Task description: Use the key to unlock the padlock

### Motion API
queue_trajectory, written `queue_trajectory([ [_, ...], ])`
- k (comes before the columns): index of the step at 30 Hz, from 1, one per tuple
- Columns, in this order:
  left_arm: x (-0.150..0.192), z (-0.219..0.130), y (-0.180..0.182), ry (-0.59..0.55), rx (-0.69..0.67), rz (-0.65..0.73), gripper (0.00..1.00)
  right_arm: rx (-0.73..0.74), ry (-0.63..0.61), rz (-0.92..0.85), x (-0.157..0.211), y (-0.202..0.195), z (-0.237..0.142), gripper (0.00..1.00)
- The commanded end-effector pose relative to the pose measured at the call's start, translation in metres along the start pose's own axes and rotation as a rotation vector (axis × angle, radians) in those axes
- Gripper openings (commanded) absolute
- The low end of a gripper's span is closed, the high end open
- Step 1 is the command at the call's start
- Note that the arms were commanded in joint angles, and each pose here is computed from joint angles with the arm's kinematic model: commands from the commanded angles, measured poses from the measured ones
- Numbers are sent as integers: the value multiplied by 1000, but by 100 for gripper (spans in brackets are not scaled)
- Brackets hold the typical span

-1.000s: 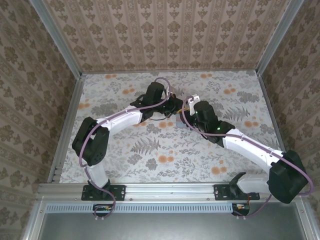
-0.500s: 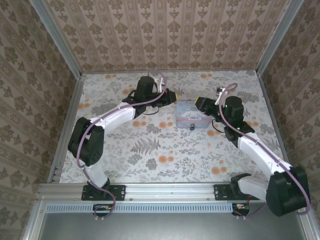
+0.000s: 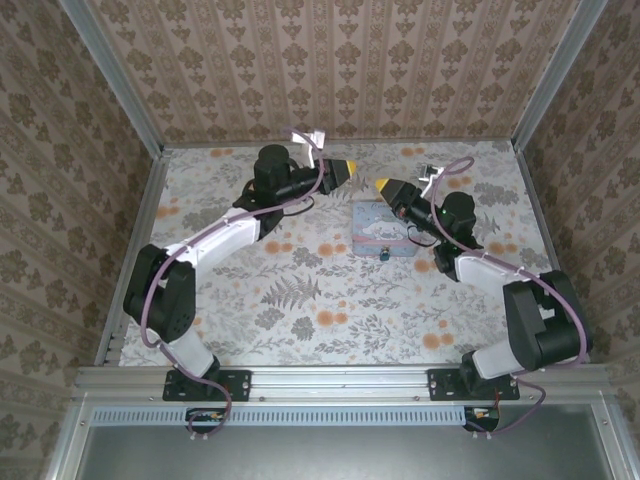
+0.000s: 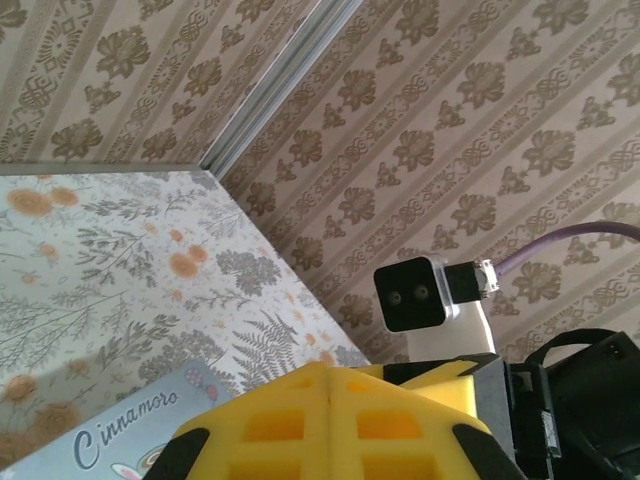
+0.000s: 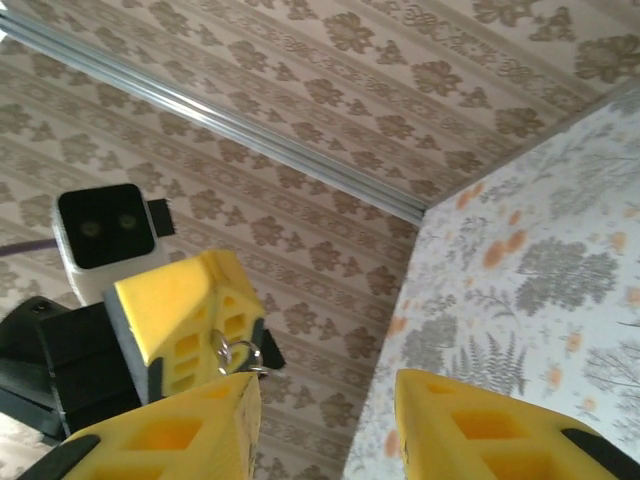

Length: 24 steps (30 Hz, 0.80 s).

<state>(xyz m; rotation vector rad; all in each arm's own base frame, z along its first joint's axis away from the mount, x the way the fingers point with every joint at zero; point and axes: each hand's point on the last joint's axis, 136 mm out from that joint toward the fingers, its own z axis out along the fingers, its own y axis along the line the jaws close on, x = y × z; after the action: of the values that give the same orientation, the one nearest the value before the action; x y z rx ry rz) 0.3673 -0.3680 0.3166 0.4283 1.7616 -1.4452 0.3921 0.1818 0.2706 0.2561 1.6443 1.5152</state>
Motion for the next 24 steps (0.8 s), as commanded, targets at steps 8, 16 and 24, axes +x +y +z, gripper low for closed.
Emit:
queue_trajectory([
  [8, -19, 1, -23, -86, 112, 10, 0, -188, -13, -10, -2, 49, 5, 40],
  [16, -15, 6, -22, -80, 117, -5, 0, -220, -2, -17, 2, 62, 15, 39],
  [24, -13, 7, -22, -80, 117, -14, 0, -237, 14, -14, 6, 67, 26, 37],
])
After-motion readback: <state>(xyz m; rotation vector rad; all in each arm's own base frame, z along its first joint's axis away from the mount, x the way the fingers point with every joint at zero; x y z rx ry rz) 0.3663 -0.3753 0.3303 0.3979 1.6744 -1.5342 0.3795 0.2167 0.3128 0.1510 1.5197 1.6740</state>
